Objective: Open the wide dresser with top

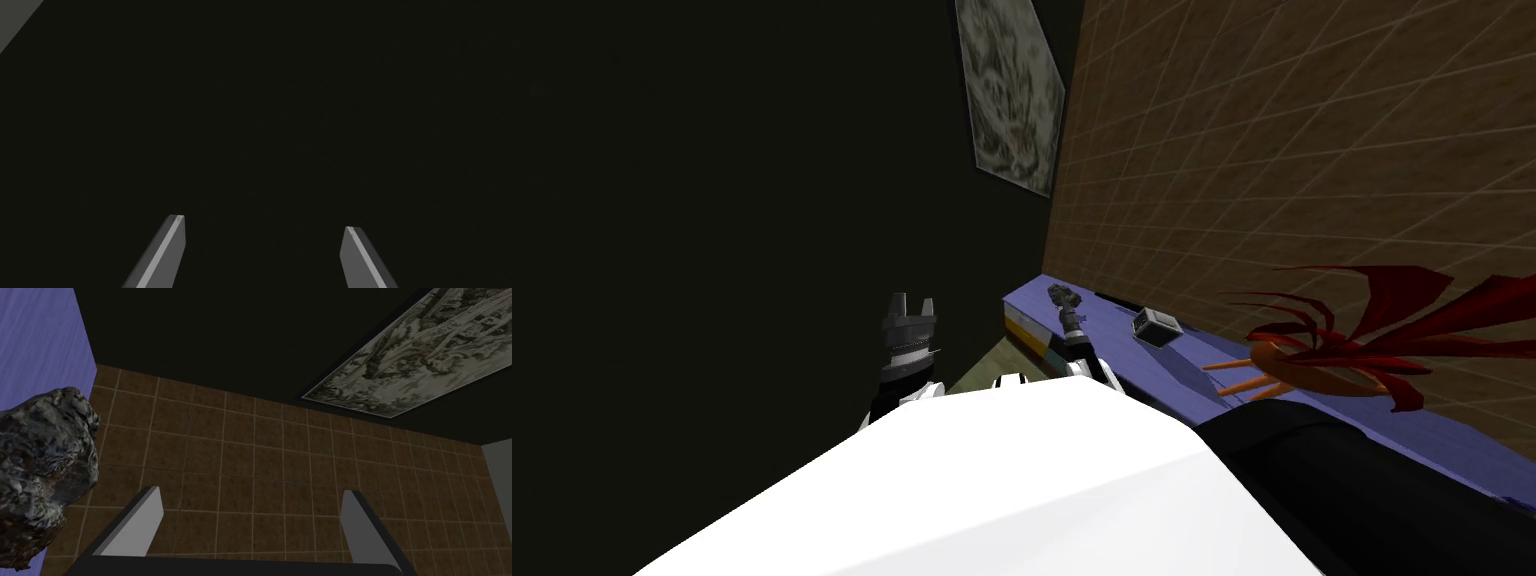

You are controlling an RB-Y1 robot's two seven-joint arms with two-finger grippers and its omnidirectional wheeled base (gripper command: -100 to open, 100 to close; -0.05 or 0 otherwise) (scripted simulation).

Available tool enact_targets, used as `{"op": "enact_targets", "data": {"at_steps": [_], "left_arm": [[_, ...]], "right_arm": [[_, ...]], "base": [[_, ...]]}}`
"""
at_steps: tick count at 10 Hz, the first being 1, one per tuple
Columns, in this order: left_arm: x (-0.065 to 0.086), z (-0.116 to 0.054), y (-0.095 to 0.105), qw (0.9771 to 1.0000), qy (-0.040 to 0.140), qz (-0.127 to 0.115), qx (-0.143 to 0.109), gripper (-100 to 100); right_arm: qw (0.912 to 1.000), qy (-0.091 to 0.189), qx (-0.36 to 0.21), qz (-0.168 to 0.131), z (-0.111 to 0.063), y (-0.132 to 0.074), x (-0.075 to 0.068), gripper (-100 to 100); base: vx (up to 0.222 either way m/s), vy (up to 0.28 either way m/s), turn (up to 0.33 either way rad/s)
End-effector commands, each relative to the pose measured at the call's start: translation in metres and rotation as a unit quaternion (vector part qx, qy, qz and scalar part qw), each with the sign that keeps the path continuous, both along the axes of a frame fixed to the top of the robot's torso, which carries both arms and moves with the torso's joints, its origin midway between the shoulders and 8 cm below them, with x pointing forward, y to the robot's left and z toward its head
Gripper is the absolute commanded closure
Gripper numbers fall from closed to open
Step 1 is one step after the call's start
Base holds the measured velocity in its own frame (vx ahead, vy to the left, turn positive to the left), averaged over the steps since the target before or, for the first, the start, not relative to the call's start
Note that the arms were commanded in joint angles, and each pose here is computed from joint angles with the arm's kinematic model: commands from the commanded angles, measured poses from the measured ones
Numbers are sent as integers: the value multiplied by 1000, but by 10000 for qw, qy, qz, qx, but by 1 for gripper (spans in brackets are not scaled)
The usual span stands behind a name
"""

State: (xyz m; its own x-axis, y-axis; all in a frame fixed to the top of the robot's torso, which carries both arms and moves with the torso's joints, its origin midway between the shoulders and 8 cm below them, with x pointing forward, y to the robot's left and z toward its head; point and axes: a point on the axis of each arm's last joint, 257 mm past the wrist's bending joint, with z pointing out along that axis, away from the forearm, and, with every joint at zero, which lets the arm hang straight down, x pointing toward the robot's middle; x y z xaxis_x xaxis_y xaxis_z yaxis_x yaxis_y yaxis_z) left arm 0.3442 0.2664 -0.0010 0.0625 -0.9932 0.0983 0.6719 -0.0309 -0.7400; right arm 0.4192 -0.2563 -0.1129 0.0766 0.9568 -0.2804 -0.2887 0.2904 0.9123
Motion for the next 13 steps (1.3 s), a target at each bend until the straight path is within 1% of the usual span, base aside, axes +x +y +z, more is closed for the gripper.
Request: {"op": "enact_targets", "data": {"at_steps": [1,2,3,4,5,6,7,8,9,10,11,12,13], "left_arm": [[0,0,0,10000,0,0,0,0],[0,0,0,10000,0,0,0,0],[0,0,0,10000,0,0,0,0],[0,0,0,10000,0,1,0,0],[0,0,0,10000,0,0,0,0],[0,0,0,10000,0,1,0,0],[0,0,0,10000,0,0,0,0],[0,0,0,10000,0,1,0,0],[0,0,0,10000,0,1,1,0],[0,0,0,10000,0,0,0,0],[0,0,0,10000,0,1,0,0],[0,0,0,10000,0,1,1,0],[0,0,0,10000,0,0,0,0]], "right_arm": [[9975,649,-290,24,-48,4,12,-100],[9945,913,-501,61,-67,9,16,-100],[9921,1147,-500,25,-85,5,16,-100],[9873,1411,-727,64,-107,10,18,-100],[9844,1600,-726,31,-120,7,18,-100],[9777,1864,-965,65,-143,11,18,-100],[9741,2042,-967,36,-156,8,17,-100],[9726,2115,-967,17,-160,7,16,-100],[9612,2474,-1221,38,-191,8,13,-100],[9584,2579,-1222,9,-197,6,12,-100],[9576,2610,-1222,0,-198,5,11,-100],[9441,2942,-1487,16,-227,6,6,-100],[9393,3089,-1490,-22,-236,2,3,-100]], "base": [[20,46,185],[55,67,281],[44,55,97],[38,56,183],[36,45,125],[45,60,217],[42,53,122],[19,24,-11],[41,47,207],[39,39,133],[13,15,-4],[26,47,233],[37,42,135]]}}
